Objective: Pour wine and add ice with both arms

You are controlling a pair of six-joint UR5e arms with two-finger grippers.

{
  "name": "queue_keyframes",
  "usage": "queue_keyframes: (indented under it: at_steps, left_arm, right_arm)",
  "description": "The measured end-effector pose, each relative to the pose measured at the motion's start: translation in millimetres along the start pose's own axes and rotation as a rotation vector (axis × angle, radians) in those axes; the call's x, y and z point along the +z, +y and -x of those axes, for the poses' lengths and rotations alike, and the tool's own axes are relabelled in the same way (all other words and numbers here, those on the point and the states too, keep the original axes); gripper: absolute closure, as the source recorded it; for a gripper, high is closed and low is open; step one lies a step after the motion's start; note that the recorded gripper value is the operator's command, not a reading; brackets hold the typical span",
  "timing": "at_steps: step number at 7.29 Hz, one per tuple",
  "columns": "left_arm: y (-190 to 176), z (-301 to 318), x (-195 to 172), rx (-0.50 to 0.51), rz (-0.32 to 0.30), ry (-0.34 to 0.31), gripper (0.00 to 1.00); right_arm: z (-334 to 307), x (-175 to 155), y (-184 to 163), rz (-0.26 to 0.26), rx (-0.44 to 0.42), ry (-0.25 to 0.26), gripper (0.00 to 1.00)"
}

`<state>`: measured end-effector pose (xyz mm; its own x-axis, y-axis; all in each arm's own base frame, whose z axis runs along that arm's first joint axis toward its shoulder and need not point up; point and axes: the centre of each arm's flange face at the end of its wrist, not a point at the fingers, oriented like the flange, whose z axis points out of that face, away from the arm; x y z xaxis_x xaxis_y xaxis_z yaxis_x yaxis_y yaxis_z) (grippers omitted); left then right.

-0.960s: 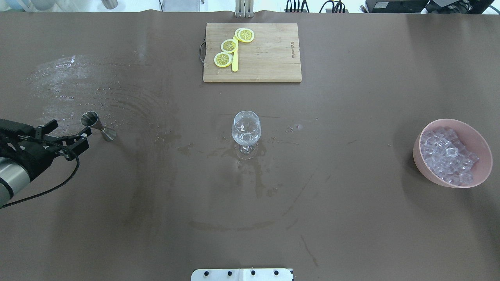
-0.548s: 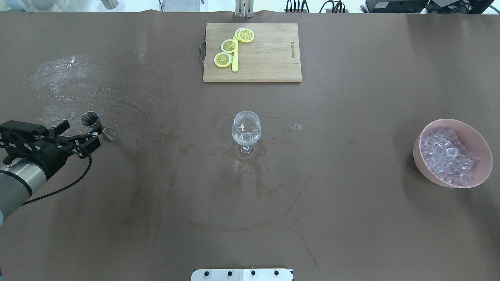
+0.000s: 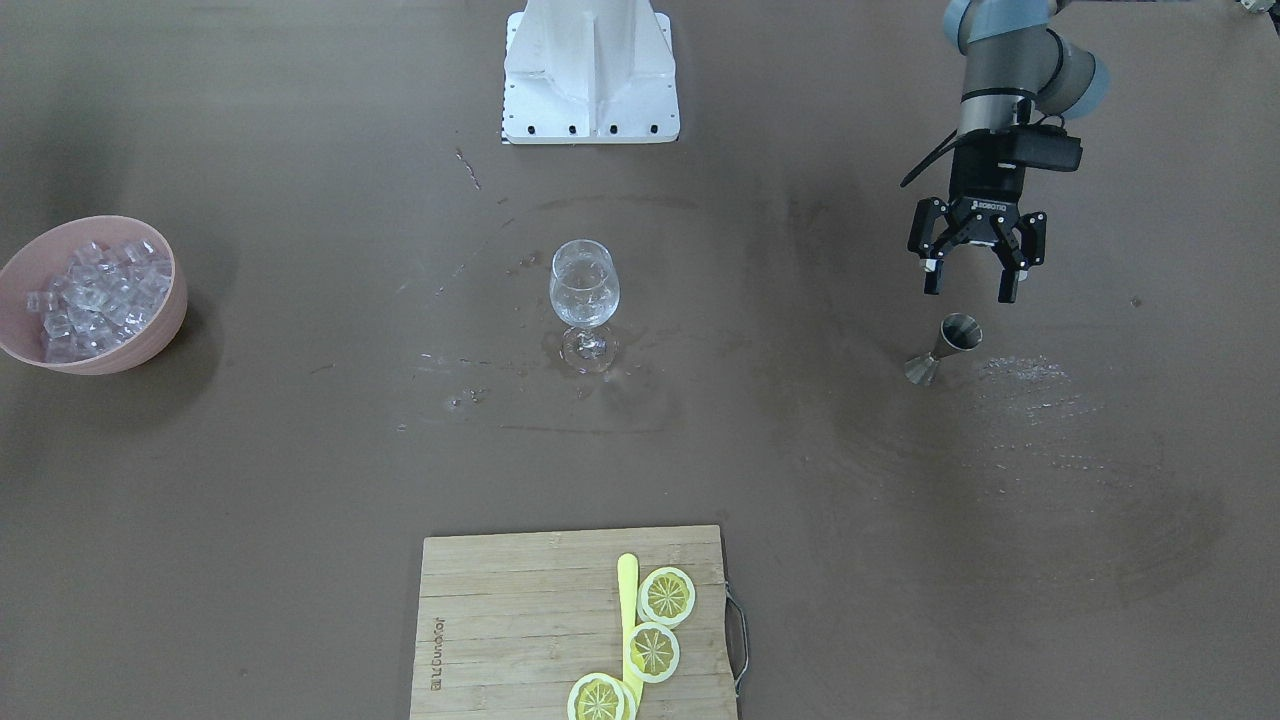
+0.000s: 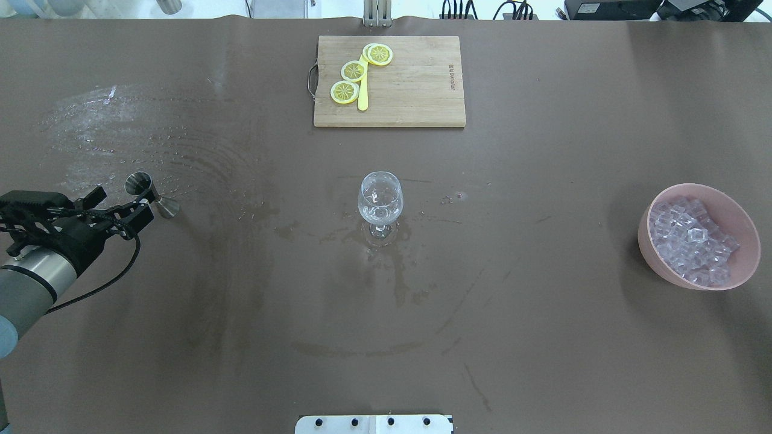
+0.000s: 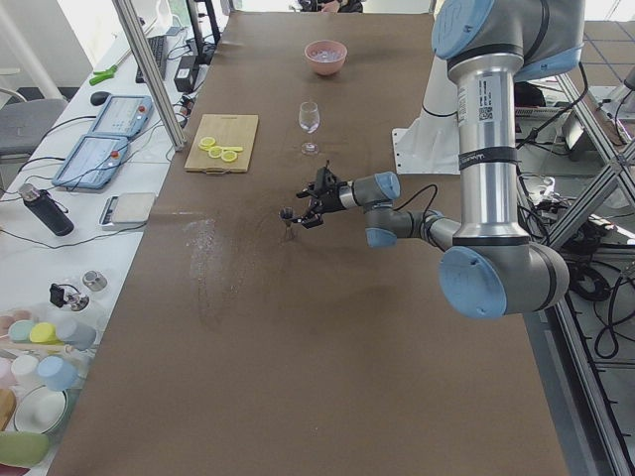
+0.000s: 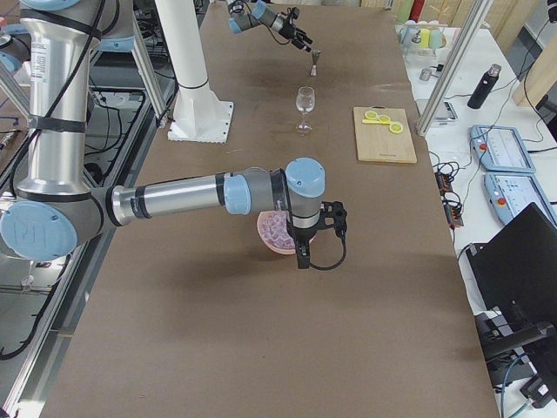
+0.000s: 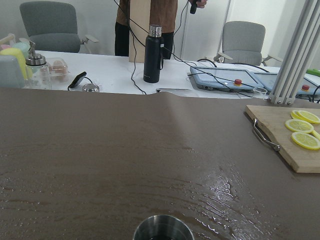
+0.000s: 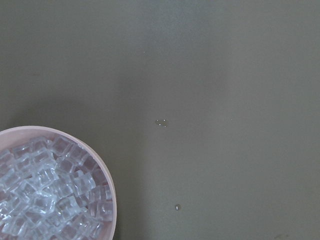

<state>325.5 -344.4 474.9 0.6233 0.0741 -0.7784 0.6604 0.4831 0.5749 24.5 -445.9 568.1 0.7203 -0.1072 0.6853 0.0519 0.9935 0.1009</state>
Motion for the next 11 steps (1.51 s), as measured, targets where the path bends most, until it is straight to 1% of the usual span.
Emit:
queue_keyframes:
  at_steps: [3,4,8,11]
  left_arm:
    - [26,-14,15,0.017,-0.046,-0.020,0.03]
    - [35,-17,20,0.024,-0.052,-0.026,0.03]
    - [59,0,33,0.042,-0.053,-0.037,0.03]
    - [76,-15,55,0.051,-0.053,-0.040,0.03]
  right_arm:
    - [0,0,0,0.000,0.001,-0.001,0.00]
    - [0,0,0,0.001,0.001,-0.001,0.00]
    - [0,0,0,0.000,0.002,-0.001,0.00]
    - [0,0,0,0.001,0.002,-0.001,0.00]
